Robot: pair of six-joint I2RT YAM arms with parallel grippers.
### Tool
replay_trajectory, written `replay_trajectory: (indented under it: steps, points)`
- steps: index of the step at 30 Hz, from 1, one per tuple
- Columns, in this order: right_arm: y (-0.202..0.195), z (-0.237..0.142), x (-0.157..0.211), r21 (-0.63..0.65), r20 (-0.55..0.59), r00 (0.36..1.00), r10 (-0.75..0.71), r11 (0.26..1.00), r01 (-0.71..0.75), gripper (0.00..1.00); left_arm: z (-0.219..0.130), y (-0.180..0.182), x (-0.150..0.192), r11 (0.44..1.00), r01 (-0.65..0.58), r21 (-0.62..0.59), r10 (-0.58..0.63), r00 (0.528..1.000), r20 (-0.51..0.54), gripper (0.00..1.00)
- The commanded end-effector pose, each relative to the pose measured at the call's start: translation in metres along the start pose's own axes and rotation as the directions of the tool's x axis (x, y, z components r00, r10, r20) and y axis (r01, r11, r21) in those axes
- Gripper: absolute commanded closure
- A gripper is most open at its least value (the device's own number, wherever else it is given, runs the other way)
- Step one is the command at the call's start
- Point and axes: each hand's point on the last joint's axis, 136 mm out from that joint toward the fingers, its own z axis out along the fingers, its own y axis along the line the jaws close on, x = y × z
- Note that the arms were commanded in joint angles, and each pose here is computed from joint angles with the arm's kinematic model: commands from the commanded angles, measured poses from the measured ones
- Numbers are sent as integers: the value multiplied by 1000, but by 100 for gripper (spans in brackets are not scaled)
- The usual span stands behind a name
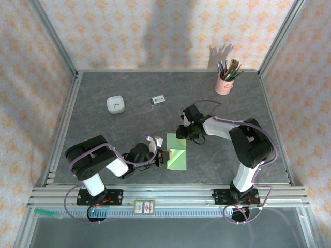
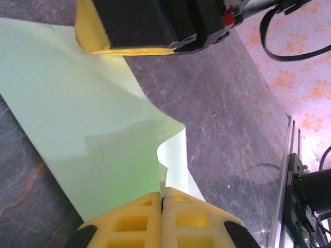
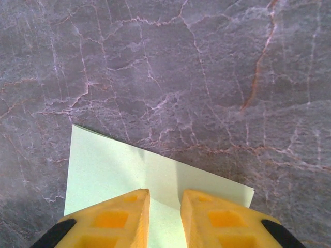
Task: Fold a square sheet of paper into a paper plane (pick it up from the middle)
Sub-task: Fold the triangle a second time at the center of the table.
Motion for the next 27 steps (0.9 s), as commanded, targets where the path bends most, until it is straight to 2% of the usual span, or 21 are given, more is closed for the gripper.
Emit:
replay_trajectory:
  steps: [1, 27]
  points:
    - [-28, 16, 20, 99, -63, 998, 10, 995, -4, 75, 4, 6, 4, 1000, 4, -17, -4, 1000, -30, 100]
    - [-26, 15, 21, 102, -66, 998, 9, 995, -2, 76, 10, 22, 11, 997, -4, -73, -2, 996, -89, 100]
